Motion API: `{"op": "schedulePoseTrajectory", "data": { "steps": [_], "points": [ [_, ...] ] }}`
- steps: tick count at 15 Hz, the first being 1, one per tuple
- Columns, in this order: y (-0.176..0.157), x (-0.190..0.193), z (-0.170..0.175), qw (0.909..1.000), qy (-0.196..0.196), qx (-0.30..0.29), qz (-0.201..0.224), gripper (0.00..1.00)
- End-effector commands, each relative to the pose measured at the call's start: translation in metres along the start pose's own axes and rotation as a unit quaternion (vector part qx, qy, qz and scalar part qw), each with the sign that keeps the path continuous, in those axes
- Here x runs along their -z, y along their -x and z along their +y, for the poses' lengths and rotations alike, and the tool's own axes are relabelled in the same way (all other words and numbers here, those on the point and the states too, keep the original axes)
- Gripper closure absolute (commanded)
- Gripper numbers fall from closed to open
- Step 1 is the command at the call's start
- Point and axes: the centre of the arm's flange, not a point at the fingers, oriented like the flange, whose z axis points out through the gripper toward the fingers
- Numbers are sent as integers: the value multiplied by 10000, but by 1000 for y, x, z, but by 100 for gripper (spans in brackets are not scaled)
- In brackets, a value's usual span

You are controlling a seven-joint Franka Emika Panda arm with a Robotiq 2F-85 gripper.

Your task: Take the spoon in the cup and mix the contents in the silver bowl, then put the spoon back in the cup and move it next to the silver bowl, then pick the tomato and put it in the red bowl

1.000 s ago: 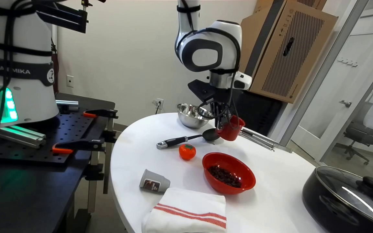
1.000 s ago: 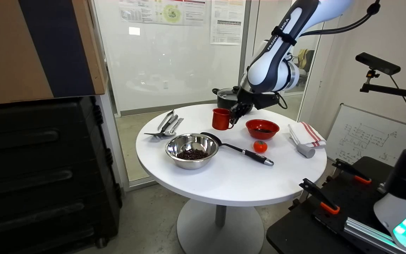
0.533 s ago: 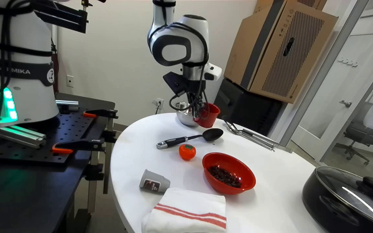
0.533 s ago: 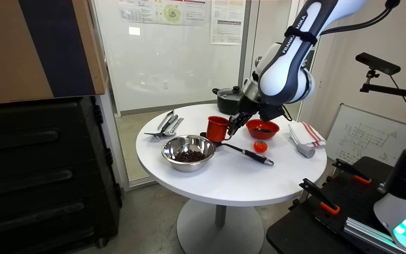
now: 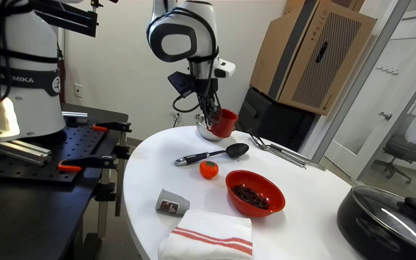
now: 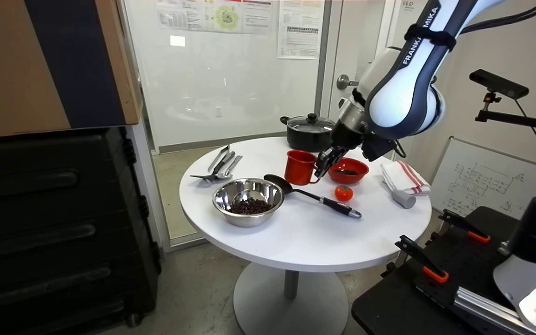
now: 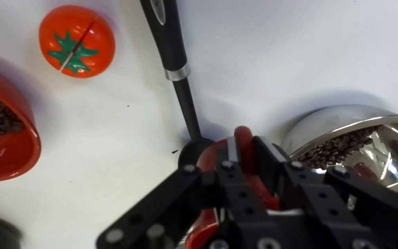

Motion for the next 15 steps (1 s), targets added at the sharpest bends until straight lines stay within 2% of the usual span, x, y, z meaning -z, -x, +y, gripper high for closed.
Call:
{"op": "schedulePoseTrajectory", "data": {
  "steps": [1,9,15],
  "points": [
    [19,25,0,9999,108,74,-77,96],
    [30,-6,-13,9955,8,189,-928,96],
    [36,-27,-18,9934,206,349,-1073,96]
  ]
}}
